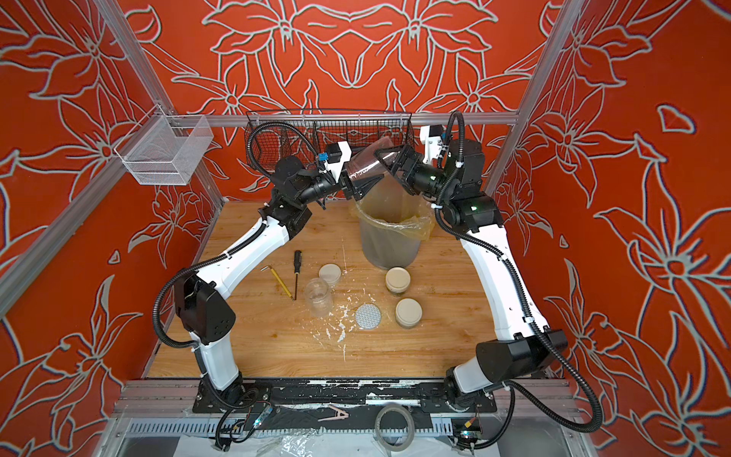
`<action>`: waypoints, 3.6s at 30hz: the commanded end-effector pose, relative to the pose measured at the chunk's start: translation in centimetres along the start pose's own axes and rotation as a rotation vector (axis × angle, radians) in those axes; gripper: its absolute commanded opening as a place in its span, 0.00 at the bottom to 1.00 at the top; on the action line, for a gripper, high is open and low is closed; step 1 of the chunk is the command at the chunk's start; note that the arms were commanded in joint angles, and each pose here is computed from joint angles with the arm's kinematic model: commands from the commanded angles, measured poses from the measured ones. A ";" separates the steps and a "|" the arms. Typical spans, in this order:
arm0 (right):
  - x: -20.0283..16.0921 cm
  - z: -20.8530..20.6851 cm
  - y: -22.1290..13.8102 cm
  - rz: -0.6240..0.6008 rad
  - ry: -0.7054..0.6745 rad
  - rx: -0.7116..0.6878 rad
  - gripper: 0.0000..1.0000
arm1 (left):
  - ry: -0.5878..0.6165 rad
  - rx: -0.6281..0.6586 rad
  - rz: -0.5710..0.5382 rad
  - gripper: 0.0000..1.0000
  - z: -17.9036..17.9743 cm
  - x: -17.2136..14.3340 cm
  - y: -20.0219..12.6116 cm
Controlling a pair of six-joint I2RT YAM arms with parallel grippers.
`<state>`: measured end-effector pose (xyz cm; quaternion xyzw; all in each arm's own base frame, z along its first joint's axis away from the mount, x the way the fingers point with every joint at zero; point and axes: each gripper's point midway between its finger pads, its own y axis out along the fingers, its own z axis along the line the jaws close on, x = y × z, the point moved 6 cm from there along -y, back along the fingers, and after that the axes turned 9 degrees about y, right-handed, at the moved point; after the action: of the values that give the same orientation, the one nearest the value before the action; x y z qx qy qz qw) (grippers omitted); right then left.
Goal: Empty moldy tea leaves from jars
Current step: Place the jar at the center of the board, then pick up the jar from the center of the board.
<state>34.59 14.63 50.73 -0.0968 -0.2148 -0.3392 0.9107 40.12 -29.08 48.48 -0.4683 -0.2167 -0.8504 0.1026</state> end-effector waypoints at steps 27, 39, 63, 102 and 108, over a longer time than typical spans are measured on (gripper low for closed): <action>-4.4 -3.8 -3.3 0.060 -0.282 -0.265 0.97 | -0.736 0.781 1.694 0.47 -6.0 -7.2 -26.7; -5.3 -4.1 -3.4 0.079 -0.293 -0.261 0.97 | -1.112 0.634 1.887 0.46 -16.4 -13.4 -31.6; -6.1 -5.1 -3.5 0.115 -0.296 -0.313 0.97 | -1.179 0.627 1.968 0.81 -20.2 -20.4 -33.3; -17.8 -15.8 -26.8 -0.241 -0.135 -1.054 0.97 | -0.752 0.180 1.341 1.00 -29.7 -9.1 -7.1; -19.7 -16.6 -28.3 -0.237 -0.080 -1.041 0.97 | -0.674 0.152 1.422 0.99 -33.8 -12.9 -3.5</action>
<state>8.91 -0.10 29.18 -0.5074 -0.0989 -0.4973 0.6967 19.83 -41.78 21.03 -0.7336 0.0700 -0.3781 0.5604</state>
